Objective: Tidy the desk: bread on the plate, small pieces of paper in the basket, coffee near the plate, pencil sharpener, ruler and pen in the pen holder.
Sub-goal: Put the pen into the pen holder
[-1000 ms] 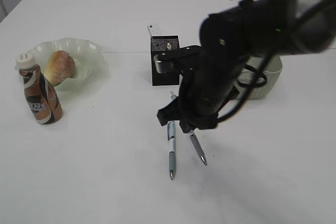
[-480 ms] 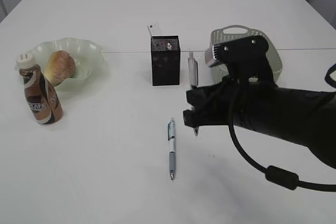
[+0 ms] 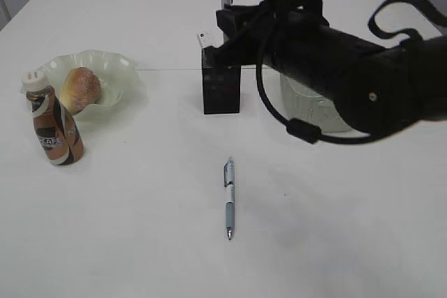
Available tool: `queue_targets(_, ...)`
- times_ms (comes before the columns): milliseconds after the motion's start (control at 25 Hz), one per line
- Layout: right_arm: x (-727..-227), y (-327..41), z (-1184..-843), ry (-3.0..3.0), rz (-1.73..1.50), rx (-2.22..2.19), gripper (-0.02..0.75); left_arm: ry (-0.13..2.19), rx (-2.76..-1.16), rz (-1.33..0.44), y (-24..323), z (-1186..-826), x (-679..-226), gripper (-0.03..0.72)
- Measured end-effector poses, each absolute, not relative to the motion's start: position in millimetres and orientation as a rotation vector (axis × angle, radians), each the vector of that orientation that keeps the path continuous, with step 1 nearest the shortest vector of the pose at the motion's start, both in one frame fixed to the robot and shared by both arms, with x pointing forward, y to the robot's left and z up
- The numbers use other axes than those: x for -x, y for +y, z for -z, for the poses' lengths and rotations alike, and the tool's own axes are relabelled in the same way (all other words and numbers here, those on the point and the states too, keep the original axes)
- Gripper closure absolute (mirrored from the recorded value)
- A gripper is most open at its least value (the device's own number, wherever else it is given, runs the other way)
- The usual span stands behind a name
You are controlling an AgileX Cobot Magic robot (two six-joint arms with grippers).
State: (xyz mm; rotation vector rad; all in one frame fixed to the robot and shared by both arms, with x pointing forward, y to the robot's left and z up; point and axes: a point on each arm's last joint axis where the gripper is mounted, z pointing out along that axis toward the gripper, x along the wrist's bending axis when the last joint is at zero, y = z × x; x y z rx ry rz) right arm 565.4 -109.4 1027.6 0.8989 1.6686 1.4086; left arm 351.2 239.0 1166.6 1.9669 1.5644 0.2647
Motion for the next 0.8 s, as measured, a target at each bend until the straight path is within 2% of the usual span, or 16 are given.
queue_targets(160, -611.8, -115.6, -1033.2, 1.572, -1.386, -0.925, 0.677, 1.565, -1.967, -0.267, 239.2, -1166.6, -351.3, 0.391)
queue_targets(400, -670.9, -118.4, -1019.3, 1.552, -1.341, -0.993, 0.678, 1.568, -1.971, -0.289, 240.6, -1166.5, -352.0, 0.391)
queue_targets(800, -714.9, -98.7, -981.4, 1.650, -1.303, -1.066, 0.678, 1.570, -1.973, -0.297, 241.1, -1166.5, -352.2, 0.391)
